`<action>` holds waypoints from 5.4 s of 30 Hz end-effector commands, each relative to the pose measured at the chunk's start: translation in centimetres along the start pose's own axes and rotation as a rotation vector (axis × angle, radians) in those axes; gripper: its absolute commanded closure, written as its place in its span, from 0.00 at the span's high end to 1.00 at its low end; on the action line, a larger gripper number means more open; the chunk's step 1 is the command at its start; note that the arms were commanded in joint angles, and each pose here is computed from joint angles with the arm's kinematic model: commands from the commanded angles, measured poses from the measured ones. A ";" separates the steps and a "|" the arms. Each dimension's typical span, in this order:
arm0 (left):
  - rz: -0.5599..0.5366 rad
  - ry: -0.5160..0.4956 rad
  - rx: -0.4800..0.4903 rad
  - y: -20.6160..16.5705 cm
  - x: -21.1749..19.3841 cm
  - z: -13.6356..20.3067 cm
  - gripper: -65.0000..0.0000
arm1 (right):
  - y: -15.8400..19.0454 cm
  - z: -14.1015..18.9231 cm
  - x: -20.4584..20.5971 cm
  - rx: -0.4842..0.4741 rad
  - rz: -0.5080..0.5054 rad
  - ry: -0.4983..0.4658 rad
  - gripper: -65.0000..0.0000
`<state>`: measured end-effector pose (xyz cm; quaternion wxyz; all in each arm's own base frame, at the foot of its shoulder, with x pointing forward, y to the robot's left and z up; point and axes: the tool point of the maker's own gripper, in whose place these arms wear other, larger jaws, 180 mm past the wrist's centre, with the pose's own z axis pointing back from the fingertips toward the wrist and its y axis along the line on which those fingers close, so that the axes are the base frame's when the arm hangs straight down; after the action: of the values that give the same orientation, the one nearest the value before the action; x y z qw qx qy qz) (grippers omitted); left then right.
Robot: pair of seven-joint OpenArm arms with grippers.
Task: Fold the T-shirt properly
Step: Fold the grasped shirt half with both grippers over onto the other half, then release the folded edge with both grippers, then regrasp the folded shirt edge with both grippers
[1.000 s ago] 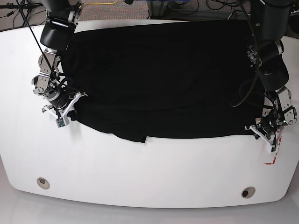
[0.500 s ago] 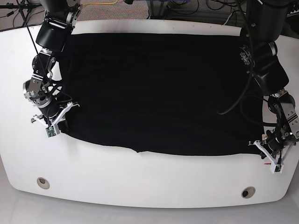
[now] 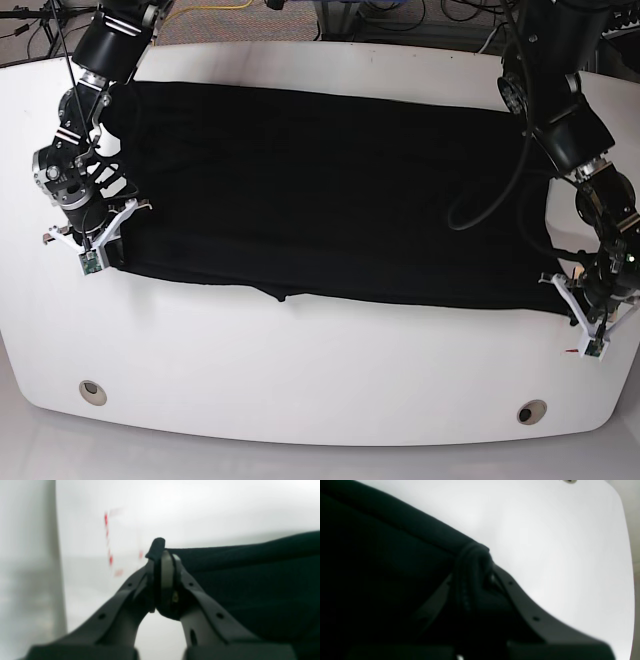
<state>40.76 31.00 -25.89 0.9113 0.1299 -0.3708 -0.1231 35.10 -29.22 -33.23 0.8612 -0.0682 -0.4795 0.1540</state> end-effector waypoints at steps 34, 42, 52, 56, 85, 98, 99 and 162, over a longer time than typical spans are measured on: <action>-0.130 0.291 0.039 -2.6 -17.2 4.7 0.06 | 3.1 6.3 -9.5 0.030 -0.100 0.144 0.02; -0.129 0.282 0.027 -2.5 -16.2 3.6 0.30 | 4.3 7.4 -11.5 0.050 -0.111 0.192 0.17; -0.141 0.240 0.023 -2.6 -13.9 2.9 0.39 | 5.3 8.7 -8.8 0.043 -0.066 0.126 0.74; -0.150 0.176 0.062 -1.9 -11.4 3.8 0.39 | 5.0 9.2 -5.6 0.032 -0.036 0.041 0.78; -0.111 0.254 -0.068 -6.6 -17.2 2.6 0.39 | 9.6 12.3 -7.5 0.133 -0.163 0.161 0.06; -0.056 0.314 -0.099 -6.9 -21.4 2.4 0.39 | 10.7 11.2 -15.1 0.179 -0.300 0.325 0.06; -0.050 0.319 -0.101 -6.9 -21.7 2.3 0.39 | 10.7 10.7 -15.5 0.189 -0.308 0.330 0.06; 0.041 0.305 -0.173 -10.6 -19.8 0.7 0.39 | -4.8 -2.2 -4.4 0.053 -0.149 0.204 0.87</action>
<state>25.87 26.48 -41.48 0.9631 0.0452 -0.2397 -0.1136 34.26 -33.60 -39.29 0.9294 -0.0105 -0.3559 0.0972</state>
